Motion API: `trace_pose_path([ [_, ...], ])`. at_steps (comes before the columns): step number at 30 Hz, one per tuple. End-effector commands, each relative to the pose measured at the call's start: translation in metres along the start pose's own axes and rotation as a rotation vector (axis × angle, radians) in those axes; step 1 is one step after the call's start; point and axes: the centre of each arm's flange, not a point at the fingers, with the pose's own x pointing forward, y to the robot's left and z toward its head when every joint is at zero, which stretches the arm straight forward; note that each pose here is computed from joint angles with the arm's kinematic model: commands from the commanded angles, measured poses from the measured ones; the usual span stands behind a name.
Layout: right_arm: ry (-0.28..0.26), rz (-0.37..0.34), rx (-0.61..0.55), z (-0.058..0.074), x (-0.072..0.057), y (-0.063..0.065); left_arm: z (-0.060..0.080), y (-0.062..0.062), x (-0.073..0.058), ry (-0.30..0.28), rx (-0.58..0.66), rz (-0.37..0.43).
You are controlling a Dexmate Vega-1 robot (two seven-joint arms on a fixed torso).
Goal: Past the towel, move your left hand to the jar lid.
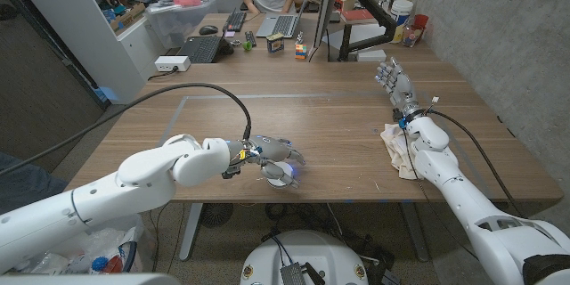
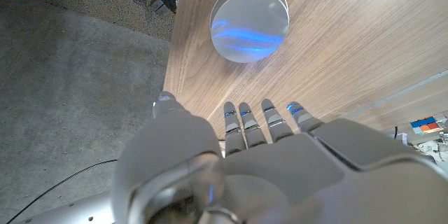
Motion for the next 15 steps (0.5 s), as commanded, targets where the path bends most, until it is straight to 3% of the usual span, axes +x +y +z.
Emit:
trace_pose_path([
  [1, 0.001, 0.0, 0.007, -0.004, -0.002, 0.0, 0.0, 0.002, 0.0, 0.006, 0.019, -0.01],
  [15, 0.003, 0.019, 0.005, -0.003, 0.009, 0.004, 0.0, 0.002, 0.001, 0.011, 0.035, 0.006],
])
